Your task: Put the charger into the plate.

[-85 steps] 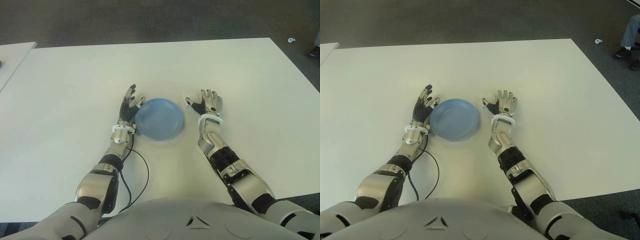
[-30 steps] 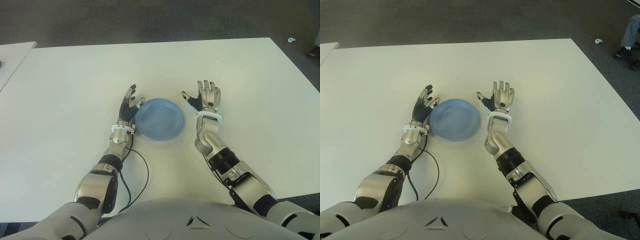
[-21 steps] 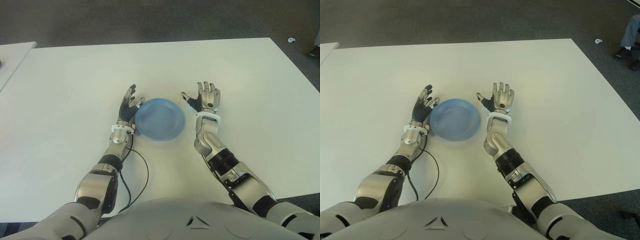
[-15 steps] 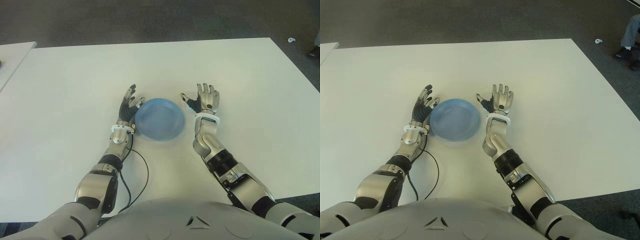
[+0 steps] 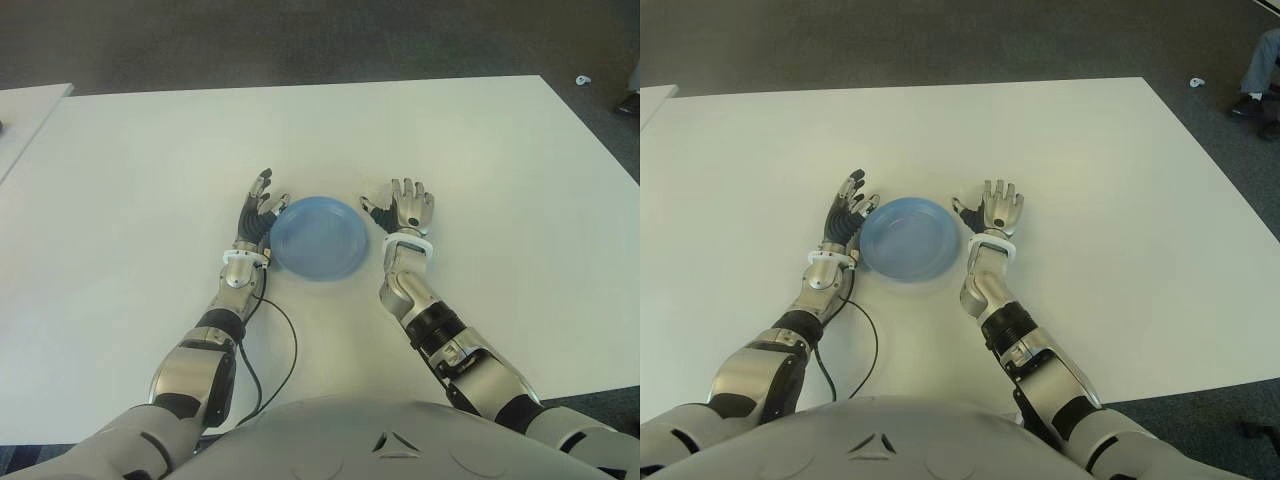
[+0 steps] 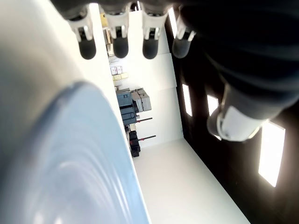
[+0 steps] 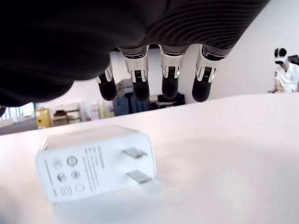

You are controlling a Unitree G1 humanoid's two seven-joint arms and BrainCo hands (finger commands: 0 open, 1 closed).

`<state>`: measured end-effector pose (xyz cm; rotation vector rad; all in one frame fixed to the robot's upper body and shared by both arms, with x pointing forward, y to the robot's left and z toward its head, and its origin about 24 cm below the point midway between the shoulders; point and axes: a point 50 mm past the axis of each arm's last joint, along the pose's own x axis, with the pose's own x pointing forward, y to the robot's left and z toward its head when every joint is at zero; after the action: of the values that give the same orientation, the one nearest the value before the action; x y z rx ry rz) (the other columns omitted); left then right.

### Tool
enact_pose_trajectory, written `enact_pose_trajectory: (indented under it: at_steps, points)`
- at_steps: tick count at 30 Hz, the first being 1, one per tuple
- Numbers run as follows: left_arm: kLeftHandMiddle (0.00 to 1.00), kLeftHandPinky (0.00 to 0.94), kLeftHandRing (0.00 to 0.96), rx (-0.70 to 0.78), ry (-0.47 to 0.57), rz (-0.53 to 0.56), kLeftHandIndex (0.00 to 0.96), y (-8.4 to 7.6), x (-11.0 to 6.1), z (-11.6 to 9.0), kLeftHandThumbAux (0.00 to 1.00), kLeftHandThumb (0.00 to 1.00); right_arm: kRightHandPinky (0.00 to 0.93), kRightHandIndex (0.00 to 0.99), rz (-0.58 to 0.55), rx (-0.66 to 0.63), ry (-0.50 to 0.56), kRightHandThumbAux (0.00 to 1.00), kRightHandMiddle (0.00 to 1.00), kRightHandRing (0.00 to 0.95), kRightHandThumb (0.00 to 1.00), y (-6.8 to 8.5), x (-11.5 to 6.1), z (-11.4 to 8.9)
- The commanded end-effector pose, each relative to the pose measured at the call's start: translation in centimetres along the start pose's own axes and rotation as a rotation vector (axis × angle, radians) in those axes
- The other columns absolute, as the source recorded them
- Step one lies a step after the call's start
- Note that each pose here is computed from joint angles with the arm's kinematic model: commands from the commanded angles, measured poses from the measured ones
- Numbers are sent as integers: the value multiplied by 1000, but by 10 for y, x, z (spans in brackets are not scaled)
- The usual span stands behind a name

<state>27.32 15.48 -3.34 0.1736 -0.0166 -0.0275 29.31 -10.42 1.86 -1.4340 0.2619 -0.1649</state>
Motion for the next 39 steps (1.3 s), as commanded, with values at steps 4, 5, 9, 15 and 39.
enact_pose_trajectory:
  at_steps: [4,5,9,15,39]
  points:
    - [49,0,6,4,226,-28,0,-5,-49,-46,567,0,0,0,29,17,25,90,0,0,285,10,-1,-3]
    - [50,0,7,4,226,-28,0,-5,-49,-46,568,0,0,0,30,18,26,90,0,0,287,11,-1,-3]
    - [51,0,7,2,227,-28,0,-4,-49,-46,568,0,0,0,36,26,33,90,0,0,293,13,-1,-3]
    - [46,0,3,7,229,-29,0,-4,-49,-46,566,0,0,0,55,30,41,89,0,0,293,18,-1,-4]
    - [39,0,3,9,226,-45,0,-1,-51,-47,584,0,0,0,111,12,51,94,0,0,265,39,-3,-8]
